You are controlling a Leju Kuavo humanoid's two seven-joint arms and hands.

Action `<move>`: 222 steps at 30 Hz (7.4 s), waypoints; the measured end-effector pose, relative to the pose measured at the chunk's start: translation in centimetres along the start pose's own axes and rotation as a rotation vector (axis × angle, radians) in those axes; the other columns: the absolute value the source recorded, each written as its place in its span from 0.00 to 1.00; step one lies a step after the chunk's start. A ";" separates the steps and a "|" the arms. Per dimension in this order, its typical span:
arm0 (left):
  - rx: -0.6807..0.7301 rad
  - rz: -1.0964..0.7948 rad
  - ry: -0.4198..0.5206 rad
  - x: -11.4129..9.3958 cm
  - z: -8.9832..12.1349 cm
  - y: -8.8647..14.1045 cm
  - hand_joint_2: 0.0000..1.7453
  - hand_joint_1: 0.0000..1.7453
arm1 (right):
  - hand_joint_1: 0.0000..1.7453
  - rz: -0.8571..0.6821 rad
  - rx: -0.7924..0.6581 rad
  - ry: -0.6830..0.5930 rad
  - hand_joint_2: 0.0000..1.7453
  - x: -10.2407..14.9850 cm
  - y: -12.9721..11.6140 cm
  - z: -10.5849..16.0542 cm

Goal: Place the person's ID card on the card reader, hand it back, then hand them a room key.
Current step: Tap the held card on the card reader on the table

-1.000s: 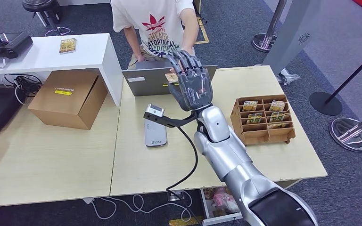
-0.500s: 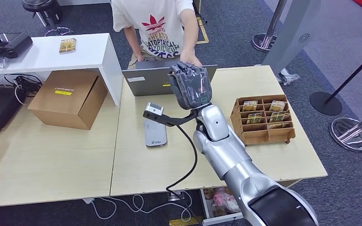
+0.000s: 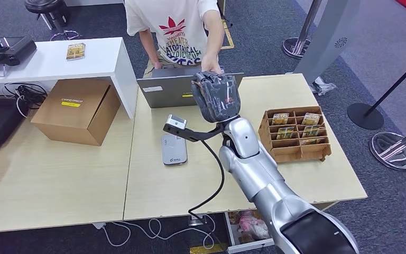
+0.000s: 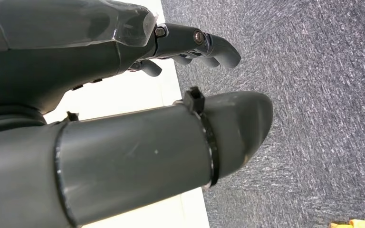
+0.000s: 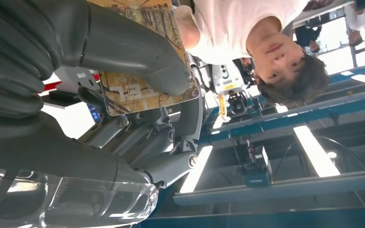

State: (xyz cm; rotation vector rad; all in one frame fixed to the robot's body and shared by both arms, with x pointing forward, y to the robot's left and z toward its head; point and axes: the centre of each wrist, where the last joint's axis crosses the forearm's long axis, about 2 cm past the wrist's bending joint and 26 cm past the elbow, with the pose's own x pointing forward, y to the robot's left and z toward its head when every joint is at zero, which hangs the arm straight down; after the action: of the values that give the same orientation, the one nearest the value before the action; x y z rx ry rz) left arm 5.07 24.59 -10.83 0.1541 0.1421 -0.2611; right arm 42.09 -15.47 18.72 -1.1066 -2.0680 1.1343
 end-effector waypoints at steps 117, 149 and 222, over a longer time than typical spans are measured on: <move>0.015 -0.188 -0.063 0.1 -0.2 1.0 0.00 0.00 | 1.00 -0.828 0.727 0.398 1.00 6.0 7.8 9.0; 0.020 -0.211 -0.068 0.1 -0.2 1.0 0.00 0.00 | 1.00 -0.864 0.760 0.334 1.00 8.0 7.7 8.2; 0.017 -0.231 -0.065 0.8 0.1 0.8 0.00 0.00 | 1.00 -0.875 0.712 0.320 1.00 7.7 6.6 5.4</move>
State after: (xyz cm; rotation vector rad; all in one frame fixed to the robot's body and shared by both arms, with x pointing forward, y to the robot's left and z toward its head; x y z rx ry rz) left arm 6.08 25.11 -10.76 0.1460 0.0925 -0.4967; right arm 36.65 -9.16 10.77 0.0015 -1.4230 0.9909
